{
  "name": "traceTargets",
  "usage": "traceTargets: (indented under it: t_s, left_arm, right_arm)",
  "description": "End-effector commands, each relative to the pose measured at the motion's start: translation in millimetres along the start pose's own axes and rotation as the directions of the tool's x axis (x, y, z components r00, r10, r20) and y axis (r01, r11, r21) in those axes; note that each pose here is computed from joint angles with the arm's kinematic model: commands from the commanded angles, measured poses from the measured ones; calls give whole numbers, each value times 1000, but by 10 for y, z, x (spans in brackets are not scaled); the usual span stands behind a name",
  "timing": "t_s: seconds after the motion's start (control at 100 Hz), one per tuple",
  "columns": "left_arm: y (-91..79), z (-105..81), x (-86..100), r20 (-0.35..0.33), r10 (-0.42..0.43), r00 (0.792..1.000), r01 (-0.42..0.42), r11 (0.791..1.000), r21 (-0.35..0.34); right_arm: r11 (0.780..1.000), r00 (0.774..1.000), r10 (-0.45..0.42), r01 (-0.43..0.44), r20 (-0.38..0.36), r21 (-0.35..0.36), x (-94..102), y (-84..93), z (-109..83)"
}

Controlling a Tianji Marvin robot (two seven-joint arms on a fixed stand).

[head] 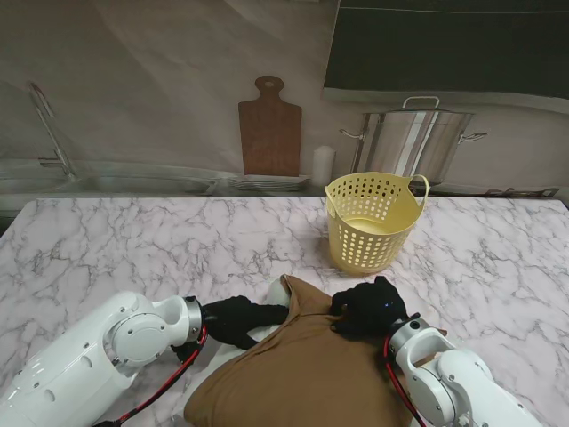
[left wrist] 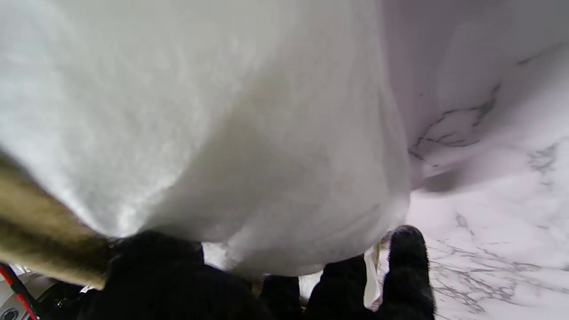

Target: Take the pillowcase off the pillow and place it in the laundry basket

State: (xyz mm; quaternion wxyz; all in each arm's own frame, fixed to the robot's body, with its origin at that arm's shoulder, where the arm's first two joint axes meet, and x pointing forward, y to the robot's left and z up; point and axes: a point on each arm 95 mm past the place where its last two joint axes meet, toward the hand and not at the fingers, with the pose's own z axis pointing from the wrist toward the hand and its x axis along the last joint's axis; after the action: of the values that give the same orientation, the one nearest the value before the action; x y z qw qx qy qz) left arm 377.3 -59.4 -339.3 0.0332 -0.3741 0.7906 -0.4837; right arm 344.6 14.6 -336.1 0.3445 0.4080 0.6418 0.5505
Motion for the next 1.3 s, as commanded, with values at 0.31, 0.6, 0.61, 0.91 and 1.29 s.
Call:
traceTargets:
  t_s: [0.31, 0.6, 0.61, 0.91, 1.29]
  left_arm:
    - [114, -126, -172, 71, 5, 997, -2, 999, -42]
    - [97, -151, -200, 86, 7, 996, -3, 999, -45]
    - [98, -152, -202, 87, 7, 996, -3, 999, -45]
    - [106, -181, -255, 111, -1, 994, 6, 999, -39]
    - [42, -200, -281, 120, 0, 993, 1, 1000, -9]
  right_arm:
    - [991, 997, 74, -74, -8, -109, -67, 84, -89]
    - [996, 998, 36, -31, 55, -86, -121, 134, -613]
    - [996, 998, 34, -29, 58, -83, -123, 134, -630]
    - [997, 997, -63, 60, 47, 53, -169, -21, -688]
    - [998, 998, -59, 59, -14, 3, 36, -173, 34]
